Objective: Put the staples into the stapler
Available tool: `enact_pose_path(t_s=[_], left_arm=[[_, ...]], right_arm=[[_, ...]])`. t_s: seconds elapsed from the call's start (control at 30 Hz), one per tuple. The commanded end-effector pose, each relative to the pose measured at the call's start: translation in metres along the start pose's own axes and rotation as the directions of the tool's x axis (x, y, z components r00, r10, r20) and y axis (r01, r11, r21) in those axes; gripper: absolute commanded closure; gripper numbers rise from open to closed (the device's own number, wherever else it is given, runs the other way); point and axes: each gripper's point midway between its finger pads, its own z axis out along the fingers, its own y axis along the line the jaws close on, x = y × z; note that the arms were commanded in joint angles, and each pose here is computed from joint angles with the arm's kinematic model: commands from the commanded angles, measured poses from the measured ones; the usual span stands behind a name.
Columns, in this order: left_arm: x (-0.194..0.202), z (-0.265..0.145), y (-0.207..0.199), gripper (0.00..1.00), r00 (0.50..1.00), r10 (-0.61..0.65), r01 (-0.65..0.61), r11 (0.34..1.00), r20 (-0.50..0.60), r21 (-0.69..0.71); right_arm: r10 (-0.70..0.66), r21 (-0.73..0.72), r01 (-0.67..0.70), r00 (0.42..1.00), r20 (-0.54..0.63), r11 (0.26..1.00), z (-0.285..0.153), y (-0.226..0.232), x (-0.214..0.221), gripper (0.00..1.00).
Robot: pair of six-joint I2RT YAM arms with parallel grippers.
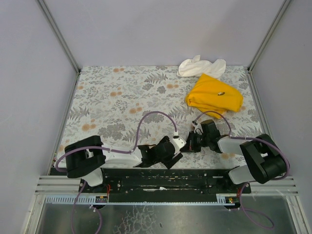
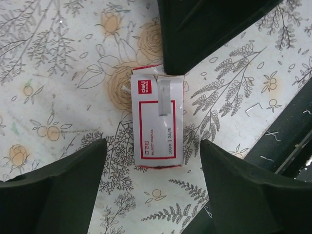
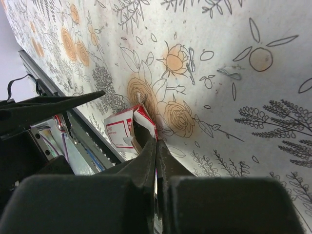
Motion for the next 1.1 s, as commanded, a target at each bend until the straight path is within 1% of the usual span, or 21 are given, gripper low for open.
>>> enact_pose_path(t_s=[0.0,0.13,0.27,0.43,0.67,0.73,0.83,0.97,1.07], left_arm=[[-0.025,-0.018,0.009,0.22,0.993,-0.094,0.098,0.993,0.073,-0.059],[-0.039,-0.034,0.008,0.2,0.977,-0.163,0.169,0.985,0.139,-0.033],[-0.037,-0.036,0.007,0.2,0.976,-0.18,0.181,0.983,0.123,0.001],[-0.031,-0.025,0.0,0.2,0.986,-0.142,0.14,0.99,0.092,0.035],[-0.019,-0.001,0.003,0.22,0.997,-0.049,0.049,0.999,0.052,-0.001],[-0.018,0.005,0.004,0.24,0.999,-0.024,0.024,1.0,0.042,-0.01],[-0.013,0.012,0.005,0.31,1.0,0.011,-0.011,1.0,0.019,-0.018],[-0.008,0.015,0.005,0.41,0.999,0.035,-0.035,0.999,0.005,-0.015],[-0.002,0.015,0.005,0.47,0.999,0.045,-0.045,0.999,-0.007,-0.009]], right_arm=[[-0.035,0.0,0.035,0.997,0.063,0.999,-0.004,0.007,-0.011,1.0],[-0.035,0.008,0.034,0.996,0.085,0.999,-0.006,0.006,-0.012,1.0],[-0.026,0.013,0.025,0.996,0.086,1.0,-0.007,0.005,-0.011,1.0],[-0.001,0.035,-0.002,0.996,0.087,0.999,-0.007,-0.001,-0.006,0.99],[0.01,0.044,-0.014,0.997,0.082,0.999,-0.008,-0.005,-0.002,0.97],[0.005,0.047,-0.01,0.996,0.087,0.999,-0.009,-0.005,-0.002,0.95],[-0.004,0.062,-0.001,0.996,0.09,0.998,-0.011,-0.007,-0.002,0.9],[-0.028,0.097,0.018,0.995,0.1,0.995,-0.013,-0.01,-0.007,0.81],[-0.041,0.124,0.027,0.993,0.112,0.992,-0.014,-0.013,-0.011,0.75]])
